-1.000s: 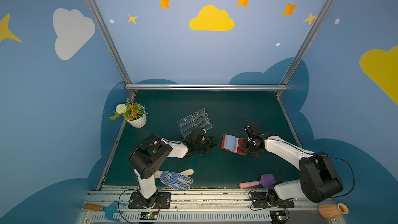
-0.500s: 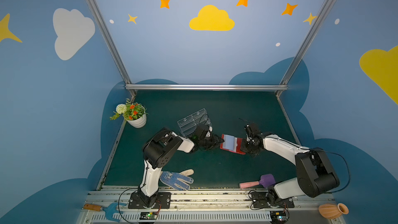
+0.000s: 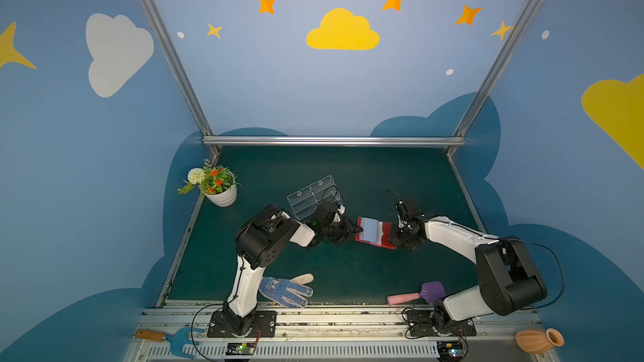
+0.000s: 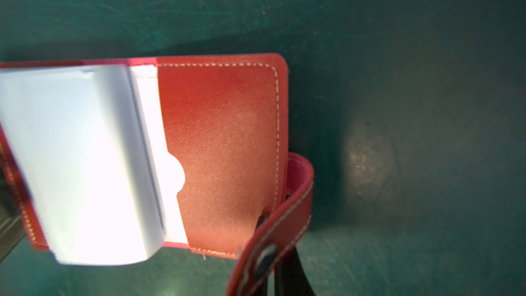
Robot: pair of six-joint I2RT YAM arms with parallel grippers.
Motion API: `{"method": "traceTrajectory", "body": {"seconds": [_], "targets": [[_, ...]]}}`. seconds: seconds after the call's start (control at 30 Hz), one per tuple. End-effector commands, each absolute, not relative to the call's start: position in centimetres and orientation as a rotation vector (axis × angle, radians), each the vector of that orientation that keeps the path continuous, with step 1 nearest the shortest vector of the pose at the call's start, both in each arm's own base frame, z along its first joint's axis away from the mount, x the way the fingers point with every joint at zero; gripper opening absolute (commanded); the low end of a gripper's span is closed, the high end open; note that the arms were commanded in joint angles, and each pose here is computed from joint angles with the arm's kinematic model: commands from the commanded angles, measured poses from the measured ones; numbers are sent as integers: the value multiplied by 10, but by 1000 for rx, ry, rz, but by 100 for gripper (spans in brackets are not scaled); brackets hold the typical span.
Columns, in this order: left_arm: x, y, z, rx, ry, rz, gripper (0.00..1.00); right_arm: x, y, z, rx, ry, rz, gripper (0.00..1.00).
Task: Take the credit cards out of the card holder
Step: Move the card holder to the center of the table.
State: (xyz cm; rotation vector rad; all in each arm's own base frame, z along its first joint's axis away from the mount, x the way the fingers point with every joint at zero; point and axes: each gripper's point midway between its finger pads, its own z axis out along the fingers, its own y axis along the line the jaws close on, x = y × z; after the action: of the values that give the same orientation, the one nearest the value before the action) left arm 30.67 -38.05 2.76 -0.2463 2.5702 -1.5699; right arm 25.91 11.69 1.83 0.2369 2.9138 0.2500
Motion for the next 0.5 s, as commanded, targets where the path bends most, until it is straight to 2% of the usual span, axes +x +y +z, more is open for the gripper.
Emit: {"method": "traceTrajectory", "body": {"seconds": [0.0, 0.2, 0.23, 0.27, 0.3, 0.33, 0.4, 0.47], "targets": [[304, -382, 24, -223, 2580, -1578, 24, 260, 128, 12, 195, 2930, 311, 0], [296, -374, 23, -182, 2582, -1559, 5, 262, 146, 24, 165, 2885, 464, 0], [295, -369, 24, -202, 2575, -1557, 4, 263, 152, 32, 159, 2858, 526, 4], [294, -363, 27, -220, 2561, -1558, 4, 264, 157, 40, 158, 2831, 582, 19], [293, -357, 30, -236, 2549, -1549, 4, 265, 158, 50, 176, 2797, 617, 39], [292, -351, 32, -248, 2542, -1535, 4, 265, 157, 58, 196, 2780, 637, 51], [288, -340, 34, -269, 2532, -1507, 4, 265, 152, 76, 231, 2742, 679, 68], [285, -334, 36, -281, 2528, -1517, 4, 263, 144, 97, 277, 2701, 710, 80]]}}
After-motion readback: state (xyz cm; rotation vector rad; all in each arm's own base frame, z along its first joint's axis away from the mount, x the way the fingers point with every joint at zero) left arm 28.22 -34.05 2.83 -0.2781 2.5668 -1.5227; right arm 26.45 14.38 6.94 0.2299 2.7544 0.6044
